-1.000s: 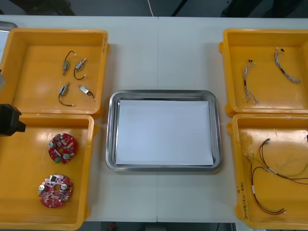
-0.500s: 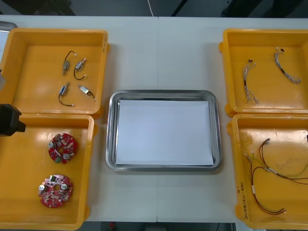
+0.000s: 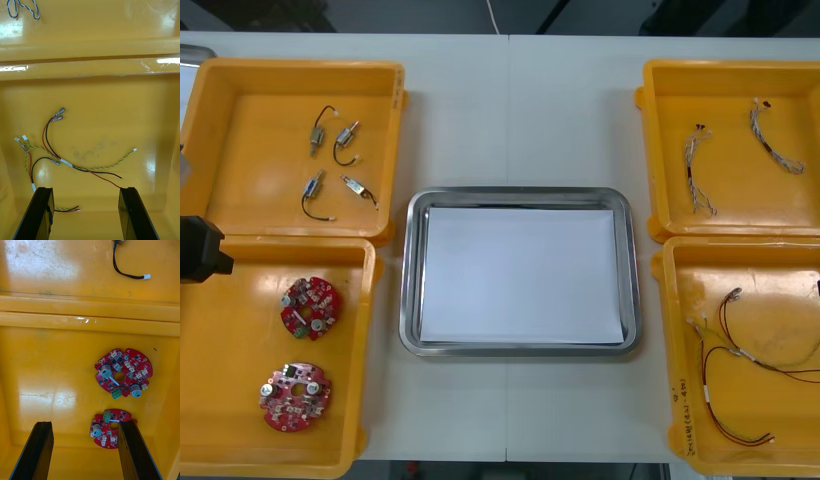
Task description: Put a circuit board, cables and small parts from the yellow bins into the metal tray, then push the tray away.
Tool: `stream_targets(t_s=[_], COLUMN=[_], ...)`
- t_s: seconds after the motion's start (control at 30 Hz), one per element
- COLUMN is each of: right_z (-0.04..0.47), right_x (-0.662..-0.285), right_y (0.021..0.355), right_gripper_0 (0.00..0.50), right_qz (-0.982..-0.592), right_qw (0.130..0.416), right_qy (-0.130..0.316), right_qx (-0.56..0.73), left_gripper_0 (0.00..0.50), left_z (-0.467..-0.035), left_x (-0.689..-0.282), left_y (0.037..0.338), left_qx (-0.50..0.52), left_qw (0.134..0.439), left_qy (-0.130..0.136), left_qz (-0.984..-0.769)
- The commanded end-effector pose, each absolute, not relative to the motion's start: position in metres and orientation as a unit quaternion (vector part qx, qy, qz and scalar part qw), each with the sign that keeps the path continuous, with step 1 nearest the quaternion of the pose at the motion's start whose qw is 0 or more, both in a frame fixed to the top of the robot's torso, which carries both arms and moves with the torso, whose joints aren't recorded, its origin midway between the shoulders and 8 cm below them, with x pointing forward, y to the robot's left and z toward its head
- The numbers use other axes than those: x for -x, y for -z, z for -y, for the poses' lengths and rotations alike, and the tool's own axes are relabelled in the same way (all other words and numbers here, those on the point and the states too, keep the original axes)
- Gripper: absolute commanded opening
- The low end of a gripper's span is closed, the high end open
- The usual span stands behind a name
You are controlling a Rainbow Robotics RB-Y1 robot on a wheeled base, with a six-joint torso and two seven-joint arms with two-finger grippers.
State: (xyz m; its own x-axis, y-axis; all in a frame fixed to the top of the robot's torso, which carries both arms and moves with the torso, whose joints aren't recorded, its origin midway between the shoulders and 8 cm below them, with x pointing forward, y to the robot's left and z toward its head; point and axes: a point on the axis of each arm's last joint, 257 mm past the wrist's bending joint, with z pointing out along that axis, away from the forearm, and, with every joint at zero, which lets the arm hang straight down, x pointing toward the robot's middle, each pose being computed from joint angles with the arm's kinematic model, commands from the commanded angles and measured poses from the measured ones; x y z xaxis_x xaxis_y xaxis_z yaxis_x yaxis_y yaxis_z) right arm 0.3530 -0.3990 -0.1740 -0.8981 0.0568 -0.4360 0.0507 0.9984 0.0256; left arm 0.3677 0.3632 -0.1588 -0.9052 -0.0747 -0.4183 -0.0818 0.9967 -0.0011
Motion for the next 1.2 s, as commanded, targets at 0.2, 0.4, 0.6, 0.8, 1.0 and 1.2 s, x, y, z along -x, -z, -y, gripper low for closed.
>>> stream_targets(t_s=[0.2,0.4,0.6,0.8,1.0,1.2], right_z=[0.4141,0.4141,0.4141,0.4141,0.4141,0.4141], right_x=[-0.3503,-0.3503,-0.3503,-0.3503,-0.3503,-0.3503], right_y=[0.1641,0.1641,0.1641,0.1641,0.1641,0.1641], right_gripper_0=[0.5,0.5,0.5,0.5,0.5,0.5], right_qz=[-0.971,-0.971,-0.971,-0.971,-0.971,-0.971], right_qw=[0.23,0.23,0.23,0.23,0.23,0.23], right_qy=[0.008,0.008,0.008,0.008,0.008,0.008], right_qx=[-0.058,-0.058,-0.058,-0.058,-0.058,-0.058], left_gripper_0=[0.5,0.5,0.5,0.5,0.5,0.5], left_z=[-0.3786,-0.3786,-0.3786,-0.3786,-0.3786,-0.3786], left_x=[-0.3642,-0.3642,-0.3642,-0.3642,-0.3642,-0.3642], left_y=[0.1461,0.1461,0.1461,0.1461,0.1461,0.1461], left_qx=[-0.015,-0.015,-0.015,-0.015,-0.015,-0.015], left_qw=[0.222,0.222,0.222,0.222,0.222,0.222], left_qy=[-0.045,-0.045,-0.045,-0.045,-0.045,-0.045], left_qz=[-0.974,-0.974,-0.974,-0.974,-0.974,-0.974])
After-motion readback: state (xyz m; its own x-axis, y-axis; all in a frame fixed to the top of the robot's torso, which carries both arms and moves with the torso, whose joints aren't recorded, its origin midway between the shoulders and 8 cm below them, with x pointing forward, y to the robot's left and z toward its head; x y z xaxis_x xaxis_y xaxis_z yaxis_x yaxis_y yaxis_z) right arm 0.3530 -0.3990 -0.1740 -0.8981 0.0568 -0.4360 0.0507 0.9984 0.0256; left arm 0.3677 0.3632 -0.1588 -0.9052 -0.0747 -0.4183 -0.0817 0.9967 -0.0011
